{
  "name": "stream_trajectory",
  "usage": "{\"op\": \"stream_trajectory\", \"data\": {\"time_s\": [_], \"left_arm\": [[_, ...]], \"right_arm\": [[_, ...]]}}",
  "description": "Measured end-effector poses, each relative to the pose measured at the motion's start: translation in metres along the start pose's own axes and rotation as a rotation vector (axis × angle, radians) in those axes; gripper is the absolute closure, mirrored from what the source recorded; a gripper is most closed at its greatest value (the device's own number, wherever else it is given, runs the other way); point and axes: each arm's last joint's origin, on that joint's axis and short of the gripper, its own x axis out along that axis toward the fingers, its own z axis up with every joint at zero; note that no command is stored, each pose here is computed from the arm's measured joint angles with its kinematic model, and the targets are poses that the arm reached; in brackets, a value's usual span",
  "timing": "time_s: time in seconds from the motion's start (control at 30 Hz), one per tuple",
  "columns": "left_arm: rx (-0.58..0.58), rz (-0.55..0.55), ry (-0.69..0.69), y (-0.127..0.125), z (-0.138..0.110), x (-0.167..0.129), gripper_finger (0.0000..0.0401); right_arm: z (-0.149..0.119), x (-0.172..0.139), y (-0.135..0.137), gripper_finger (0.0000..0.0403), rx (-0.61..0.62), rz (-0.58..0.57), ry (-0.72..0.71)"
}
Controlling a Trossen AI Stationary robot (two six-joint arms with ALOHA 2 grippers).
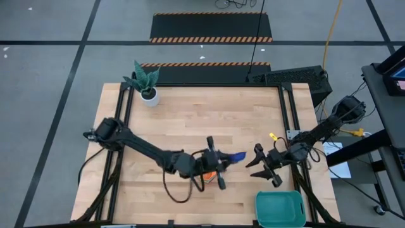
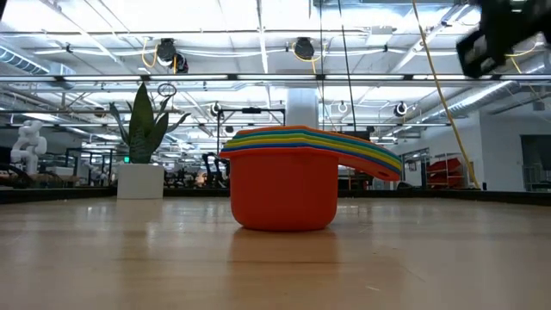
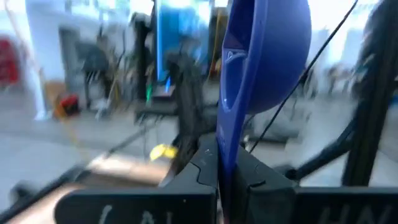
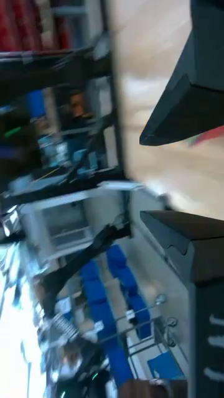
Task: Nest measuring cups in basket
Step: Stack the dark blue measuring cup on top of the orange measuring cup
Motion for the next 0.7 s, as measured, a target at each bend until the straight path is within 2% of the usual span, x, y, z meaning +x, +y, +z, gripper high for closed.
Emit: {"op": "stream_trajectory", "data": {"time_s": [0.13,0.27,0.37,0.7], "left_arm": [[0.021,-0.040,-0.148,-0.006,-0.007,0.003,0.0397],[0.028,-0.056,-0.234,-0.010,-0.013,0.004,0.0395],[0.039,-0.093,-0.285,-0.014,-0.016,0.003,0.0397],[0.100,-0.156,-0.357,-0.030,-0.014,-0.009,0.0396]], "right_arm": [[0.024,0.017,0.020,0.0227,-0.102,0.044,-0.099],[0.047,0.029,0.035,0.0227,-0.206,-0.025,-0.192],[0.059,0.034,0.040,0.0227,-0.236,-0.063,-0.234],[0.053,0.060,0.047,0.0227,-0.254,-0.077,-0.210]]}}
